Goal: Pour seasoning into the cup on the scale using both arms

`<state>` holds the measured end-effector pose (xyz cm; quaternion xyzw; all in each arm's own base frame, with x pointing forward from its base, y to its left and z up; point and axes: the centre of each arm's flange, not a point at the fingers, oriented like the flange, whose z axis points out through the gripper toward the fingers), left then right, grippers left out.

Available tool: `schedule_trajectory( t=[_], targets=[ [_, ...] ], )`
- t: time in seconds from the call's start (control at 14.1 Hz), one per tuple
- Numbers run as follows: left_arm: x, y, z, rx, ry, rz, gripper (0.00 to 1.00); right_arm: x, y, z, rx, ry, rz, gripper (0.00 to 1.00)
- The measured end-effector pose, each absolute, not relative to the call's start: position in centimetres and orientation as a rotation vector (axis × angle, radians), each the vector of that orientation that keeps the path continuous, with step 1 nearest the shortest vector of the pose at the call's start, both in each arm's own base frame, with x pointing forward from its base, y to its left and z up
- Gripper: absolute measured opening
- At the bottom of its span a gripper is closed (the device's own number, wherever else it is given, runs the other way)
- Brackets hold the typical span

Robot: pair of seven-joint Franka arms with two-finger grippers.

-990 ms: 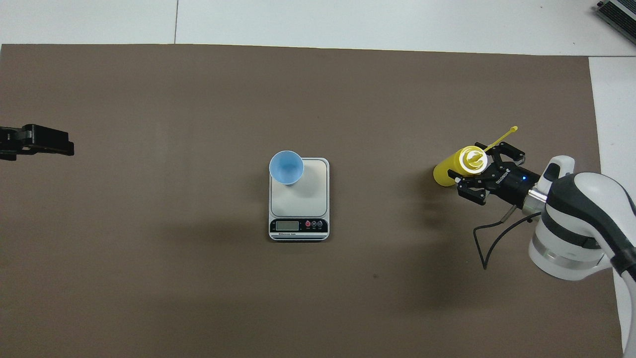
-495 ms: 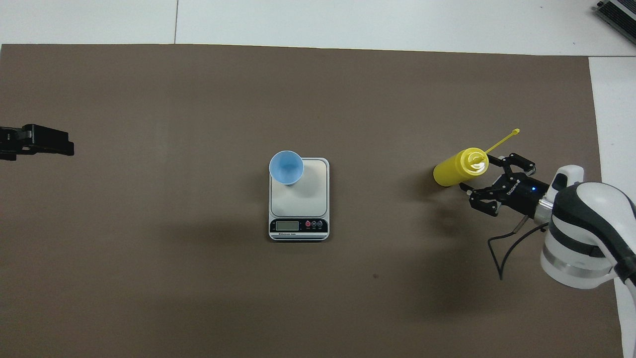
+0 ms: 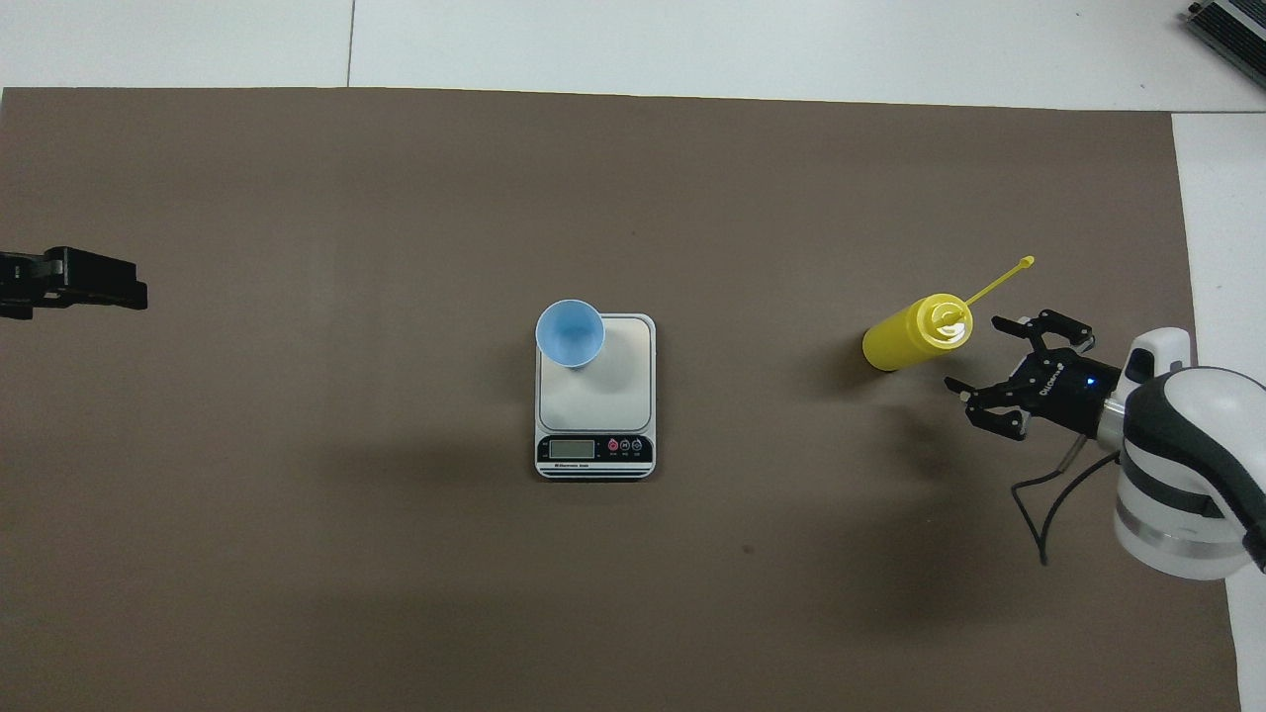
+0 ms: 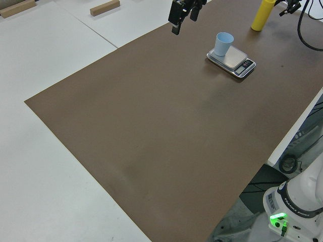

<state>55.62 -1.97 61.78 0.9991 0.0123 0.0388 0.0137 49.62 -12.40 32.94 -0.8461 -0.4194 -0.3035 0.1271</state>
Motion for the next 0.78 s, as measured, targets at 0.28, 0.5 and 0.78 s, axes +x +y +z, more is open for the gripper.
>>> schedule_trajectory(
  t=[0.28,0.5,0.78],
  targets=[
    [55.6,-2.0,61.8,3.112,0.038,0.121,1.0,51.6,-12.2,38.7,-2.573,-1.131,-0.715,1.0],
    [55.6,-2.0,61.8,3.112,0.038,0.121,1.0,53.9,-10.0,44.6,-2.708,-1.037,-0.551,1.0],
    [55.6,-2.0,61.8,3.112,0.038,0.121,1.0,56.3,-3.5,52.6,-2.926,-0.783,-0.357,1.0]
  ],
)
